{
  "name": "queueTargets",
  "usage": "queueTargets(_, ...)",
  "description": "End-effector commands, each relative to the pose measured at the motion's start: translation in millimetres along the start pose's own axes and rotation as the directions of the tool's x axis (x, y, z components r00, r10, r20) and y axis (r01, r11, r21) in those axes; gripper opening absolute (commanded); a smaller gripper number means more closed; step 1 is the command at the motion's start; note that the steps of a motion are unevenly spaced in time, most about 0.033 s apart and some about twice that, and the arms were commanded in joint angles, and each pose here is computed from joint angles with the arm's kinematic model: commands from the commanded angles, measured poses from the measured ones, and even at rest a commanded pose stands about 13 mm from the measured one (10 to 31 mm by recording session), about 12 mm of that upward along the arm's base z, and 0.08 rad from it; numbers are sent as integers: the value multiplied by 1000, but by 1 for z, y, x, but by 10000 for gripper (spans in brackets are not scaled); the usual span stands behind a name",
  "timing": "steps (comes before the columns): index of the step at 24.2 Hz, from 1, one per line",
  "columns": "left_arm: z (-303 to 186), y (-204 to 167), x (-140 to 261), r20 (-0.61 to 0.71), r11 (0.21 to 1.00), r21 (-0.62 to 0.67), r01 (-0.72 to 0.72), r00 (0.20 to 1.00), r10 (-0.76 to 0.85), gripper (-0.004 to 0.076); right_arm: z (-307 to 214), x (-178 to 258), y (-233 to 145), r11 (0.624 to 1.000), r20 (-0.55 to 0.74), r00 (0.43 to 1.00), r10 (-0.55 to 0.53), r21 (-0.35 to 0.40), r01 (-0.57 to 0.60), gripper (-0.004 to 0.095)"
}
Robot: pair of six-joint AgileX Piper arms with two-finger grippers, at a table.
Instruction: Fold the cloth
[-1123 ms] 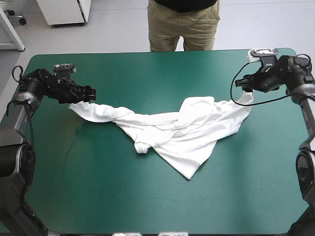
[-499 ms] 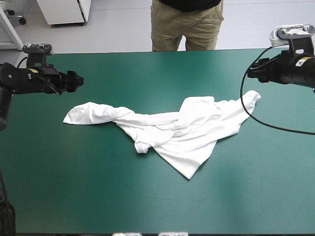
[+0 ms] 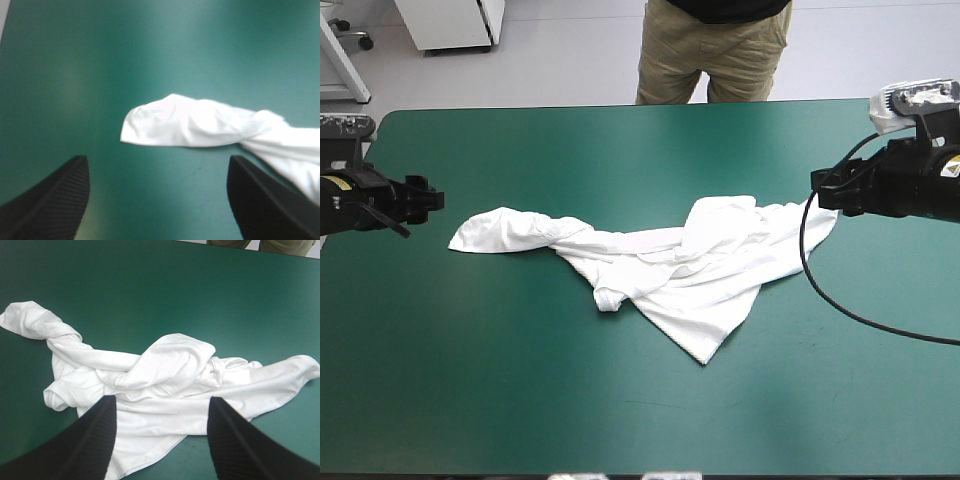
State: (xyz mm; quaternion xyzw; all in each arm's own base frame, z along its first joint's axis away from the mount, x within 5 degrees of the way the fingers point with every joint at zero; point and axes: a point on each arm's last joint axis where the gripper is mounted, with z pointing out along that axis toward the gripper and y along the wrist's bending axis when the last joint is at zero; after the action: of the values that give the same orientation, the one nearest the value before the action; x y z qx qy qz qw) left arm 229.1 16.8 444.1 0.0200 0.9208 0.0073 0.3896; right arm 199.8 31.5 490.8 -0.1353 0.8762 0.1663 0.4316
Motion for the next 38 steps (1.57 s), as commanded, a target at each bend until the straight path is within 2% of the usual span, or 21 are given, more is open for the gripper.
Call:
queueTargets(1, 17, 8, 9, -2, 996, -81, 22, 1000, -22, 549, -9, 4, 8, 999, 34, 999, 3, -33, -2, 509)
queueTargets(5, 67, 9, 24, -84, 996, -70, 51, 995, -57, 549, 2, 10, 5, 998, 11, 1000, 20, -52, -19, 509)
queueTargets(9, 130, 13, 20, -143, 995, -59, 78, 986, -86, 549, 13, 16, 3, 996, -10, 999, 40, -79, -41, 509)
queueTargets(15, 223, 31, 19, -251, 978, -10, 208, 946, -204, 549, 14, 16, 3, 996, 0, 999, 36, -84, -36, 509)
queueTargets(22, 270, 34, 21, -306, 978, 2, 208, 931, -198, 548, 14, 15, 2, 996, 14, 999, 34, -77, -33, 509)
queueTargets(26, 284, 31, 35, -395, 980, 34, 198, 903, -168, 533, 14, 15, 2, 996, 14, 999, 34, -77, -33, 509)
queueTargets(28, 286, 26, 39, -437, 981, 74, 182, 890, -132, 469, 14, 15, 2, 997, 15, 999, 34, -77, -33, 509)
queueTargets(30, 286, 21, 42, -464, 981, 105, 165, 880, -98, 297, 14, 15, 2, 997, 16, 999, 30, -76, -28, 509)
queueTargets(32, 285, 15, 42, -470, 983, 123, 139, 880, -66, 71, 14, 15, 2, 997, 17, 1000, 25, -76, -24, 509)
queueTargets(33, 284, 13, 41, -465, 983, 134, 122, 884, -46, -7, 14, 15, 3, 997, 15, 1000, 22, -80, -21, 509)
queueTargets(35, 283, 12, 40, -463, 983, 137, 119, 886, -43, -6, 16, 17, 8, 994, -13, 1000, -11, -108, 9, 509)
queueTargets(38, 281, 12, 39, -458, 983, 139, 122, 888, -45, -9, 31, 23, 26, 979, -104, 990, -91, -189, 70, 508)
